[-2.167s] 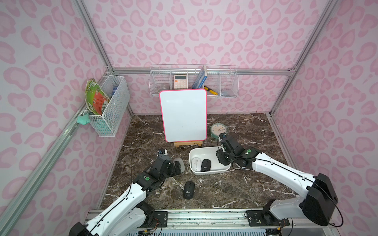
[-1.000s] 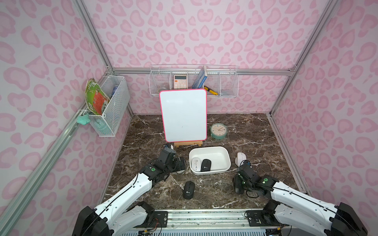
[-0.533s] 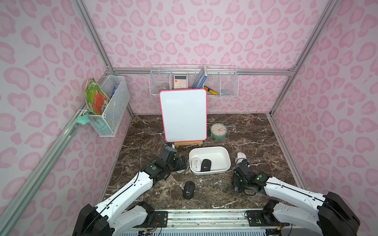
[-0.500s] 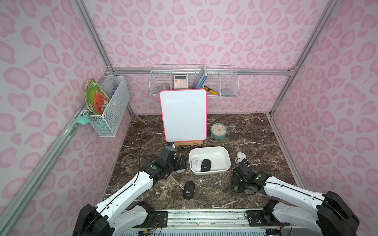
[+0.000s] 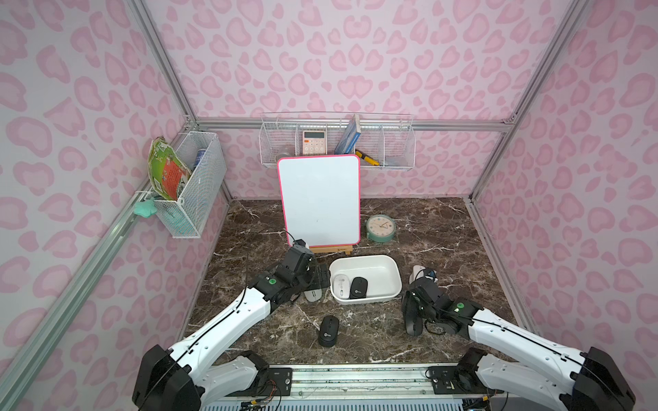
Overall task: Take out the mouse from the storage box
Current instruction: Place the mouse at the center of the board, then pick up the mouse from the storage box, then place the mouse at the center of the board, then adjust the mouse in the storage box.
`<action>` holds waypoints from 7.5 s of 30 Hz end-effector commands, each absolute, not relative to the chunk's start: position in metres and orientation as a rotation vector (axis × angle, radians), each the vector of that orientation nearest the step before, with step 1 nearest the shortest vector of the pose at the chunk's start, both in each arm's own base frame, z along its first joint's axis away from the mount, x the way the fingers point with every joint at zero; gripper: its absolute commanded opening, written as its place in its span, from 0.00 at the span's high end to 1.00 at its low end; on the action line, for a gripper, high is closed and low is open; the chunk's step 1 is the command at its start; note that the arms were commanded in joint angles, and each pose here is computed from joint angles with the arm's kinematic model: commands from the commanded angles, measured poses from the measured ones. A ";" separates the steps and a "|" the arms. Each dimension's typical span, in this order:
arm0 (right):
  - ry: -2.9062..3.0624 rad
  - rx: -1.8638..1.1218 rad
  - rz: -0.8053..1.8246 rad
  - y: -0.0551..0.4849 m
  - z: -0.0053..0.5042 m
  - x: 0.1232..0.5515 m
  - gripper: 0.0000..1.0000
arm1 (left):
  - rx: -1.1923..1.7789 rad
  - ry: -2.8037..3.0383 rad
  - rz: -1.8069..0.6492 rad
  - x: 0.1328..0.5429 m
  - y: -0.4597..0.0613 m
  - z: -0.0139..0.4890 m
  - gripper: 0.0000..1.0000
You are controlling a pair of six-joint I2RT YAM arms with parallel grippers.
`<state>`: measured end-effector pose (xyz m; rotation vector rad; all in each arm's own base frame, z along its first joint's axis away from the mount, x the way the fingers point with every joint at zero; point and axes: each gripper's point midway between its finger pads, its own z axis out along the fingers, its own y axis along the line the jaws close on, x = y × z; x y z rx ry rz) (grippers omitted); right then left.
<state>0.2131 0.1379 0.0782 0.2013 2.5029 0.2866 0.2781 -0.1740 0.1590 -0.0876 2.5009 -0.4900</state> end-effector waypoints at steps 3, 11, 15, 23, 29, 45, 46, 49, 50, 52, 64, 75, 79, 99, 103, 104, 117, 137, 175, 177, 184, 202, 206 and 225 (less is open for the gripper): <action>2.322 0.209 0.352 0.136 0.115 0.239 0.19 | -0.031 2.623 -0.437 0.283 -0.197 0.158 0.06; 2.278 0.215 0.387 0.136 0.124 0.250 0.19 | 0.140 2.754 -0.398 0.290 -0.260 0.142 0.12; 2.282 0.226 0.388 0.133 0.118 0.248 0.19 | 0.182 2.826 -0.350 0.290 -0.282 0.125 0.17; 2.251 0.241 0.420 0.129 0.119 0.247 0.19 | 0.290 2.926 -0.248 0.282 -0.306 0.101 0.22; 2.249 0.248 0.434 0.129 0.116 0.249 0.19 | 0.292 3.001 -0.242 0.278 -0.316 0.081 0.23; 2.270 0.218 0.466 0.135 0.108 0.249 0.19 | 0.337 3.095 -0.181 0.280 -0.330 0.041 0.28; 2.277 0.217 0.463 0.135 0.106 0.249 0.19 | 0.341 3.094 -0.197 0.282 -0.333 0.043 0.29; 2.296 0.209 0.467 0.138 0.103 0.250 0.19 | 0.375 3.089 -0.246 0.280 -0.344 0.046 0.29; 2.300 0.206 0.470 0.139 0.103 0.250 0.19 | 0.387 3.080 -0.252 0.280 -0.347 0.046 0.29; 2.302 0.205 0.472 0.140 0.101 0.250 0.18 | 0.399 3.070 -0.244 0.280 -0.348 0.047 0.27; 2.304 0.199 0.478 0.141 0.101 0.250 0.18 | 0.437 3.050 -0.042 0.287 -0.325 0.042 0.09; 2.297 0.212 0.483 0.137 0.102 0.246 0.18 | 0.428 3.081 -0.084 0.291 -0.337 0.024 0.31; 2.287 0.216 0.482 0.136 0.104 0.246 0.18 | 0.425 3.062 -0.077 0.295 -0.336 0.028 0.42; 2.292 0.192 0.472 0.138 0.102 0.249 0.18 | 0.508 2.900 -0.245 0.236 -0.297 0.108 0.48; 2.307 0.179 0.474 0.141 0.099 0.251 0.18 | 0.586 2.894 -0.273 0.208 -0.296 0.105 0.48; 2.309 0.179 0.467 0.141 0.098 0.251 0.18 | 0.611 2.895 -0.261 0.202 -0.296 0.102 0.48; 2.325 0.160 0.471 0.145 0.096 0.253 0.18 | 0.795 2.898 -0.290 0.153 -0.320 0.062 0.48; 2.310 0.175 0.466 0.140 0.097 0.250 0.18 | 0.834 2.932 -0.207 0.141 -0.322 0.036 0.32; 2.375 -0.252 0.507 0.245 0.121 0.269 0.18 | -0.135 2.454 -0.237 0.254 -0.134 0.131 0.10; 2.388 -0.300 0.506 0.258 0.116 0.269 0.17 | -0.221 2.420 -0.242 0.257 -0.121 0.132 0.10; 2.438 -0.442 0.513 0.300 0.099 0.269 0.18 | -0.350 2.352 -0.200 0.253 -0.091 0.135 0.09; 2.521 -0.590 0.512 0.353 0.062 0.270 0.21 | -0.407 2.283 -0.203 0.239 -0.073 0.139 0.08; 2.546 -0.596 0.496 0.357 0.054 0.272 0.24 | -0.400 2.292 -0.196 0.238 -0.073 0.138 0.08; 2.569 -0.491 0.292 0.318 0.048 0.286 0.28 | -0.412 2.312 -0.195 0.241 -0.076 0.132 0.08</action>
